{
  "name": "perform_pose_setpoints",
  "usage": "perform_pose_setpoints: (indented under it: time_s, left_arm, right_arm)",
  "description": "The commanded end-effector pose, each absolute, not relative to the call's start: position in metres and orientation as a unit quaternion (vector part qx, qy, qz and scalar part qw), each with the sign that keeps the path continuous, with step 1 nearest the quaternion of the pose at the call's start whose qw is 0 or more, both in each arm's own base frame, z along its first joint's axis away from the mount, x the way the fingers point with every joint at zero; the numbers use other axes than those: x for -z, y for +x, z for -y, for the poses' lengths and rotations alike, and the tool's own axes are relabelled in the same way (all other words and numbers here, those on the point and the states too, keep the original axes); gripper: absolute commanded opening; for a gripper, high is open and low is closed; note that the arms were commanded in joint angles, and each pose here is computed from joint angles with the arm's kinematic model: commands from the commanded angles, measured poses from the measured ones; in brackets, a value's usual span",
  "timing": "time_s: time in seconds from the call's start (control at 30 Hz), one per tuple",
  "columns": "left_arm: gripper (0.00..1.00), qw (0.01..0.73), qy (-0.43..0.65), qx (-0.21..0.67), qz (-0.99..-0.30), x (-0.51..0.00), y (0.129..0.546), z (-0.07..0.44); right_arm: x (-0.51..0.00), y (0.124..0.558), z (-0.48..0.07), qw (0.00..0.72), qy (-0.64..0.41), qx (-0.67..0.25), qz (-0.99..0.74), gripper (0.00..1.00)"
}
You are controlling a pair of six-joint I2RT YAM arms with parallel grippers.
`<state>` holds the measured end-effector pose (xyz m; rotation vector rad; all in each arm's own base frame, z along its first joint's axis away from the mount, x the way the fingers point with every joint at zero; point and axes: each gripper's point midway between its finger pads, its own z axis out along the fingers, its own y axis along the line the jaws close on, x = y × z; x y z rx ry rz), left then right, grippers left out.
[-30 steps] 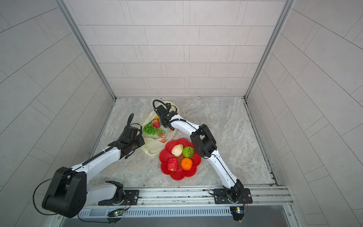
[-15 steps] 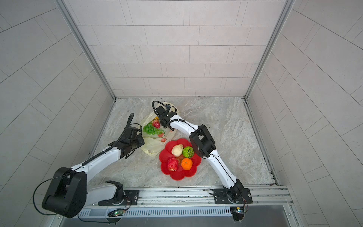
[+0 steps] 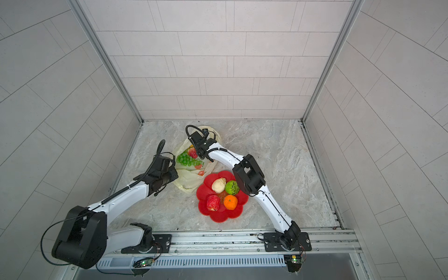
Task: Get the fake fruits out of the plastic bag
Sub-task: 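Close the right gripper on the dark brown fruit and lift it, then carry the dark brown fruit with the right gripper over the red plate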
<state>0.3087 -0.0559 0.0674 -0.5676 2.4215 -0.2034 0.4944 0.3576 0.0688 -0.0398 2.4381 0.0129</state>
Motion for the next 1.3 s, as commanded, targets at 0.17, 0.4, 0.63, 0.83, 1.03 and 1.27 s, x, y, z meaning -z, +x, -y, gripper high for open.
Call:
perform_pose_setpoints:
  time_s: [0.17,0.4,0.63,0.83,1.03,1.27]
  left_arm:
    - [0.00,0.331,-0.214,0.069,-0.916,-0.078,0.313,0.053]
    - [0.00,0.330,-0.214,0.067,-0.917,-0.077,0.312,0.053]
    - [0.00,0.330,-0.214,0.070,-0.917,-0.077,0.313,0.054]
    - [0.00,0.330,-0.214,0.069,-0.917,-0.077,0.313,0.053]
    - [0.00,0.330,-0.215,0.064,-0.917,-0.076,0.313,0.052]
    - [0.00,0.328,-0.215,0.057,-0.918,-0.074,0.313,0.050]
  right_arm:
    - [-0.087,0.479,-0.370,0.355,-0.046,-0.007,-0.934,0.48]
    - [-0.103,0.467,-0.378,0.367,-0.066,-0.017,-0.928,0.48]
    - [-0.123,0.446,-0.390,0.383,-0.102,-0.031,-0.918,0.48]
    - [-0.138,0.437,-0.397,0.393,-0.114,-0.047,-0.911,0.48]
    - [-0.154,0.428,-0.395,0.397,-0.121,-0.049,-0.908,0.48]
    - [-0.184,0.395,-0.378,0.401,-0.177,-0.020,-0.899,0.48]
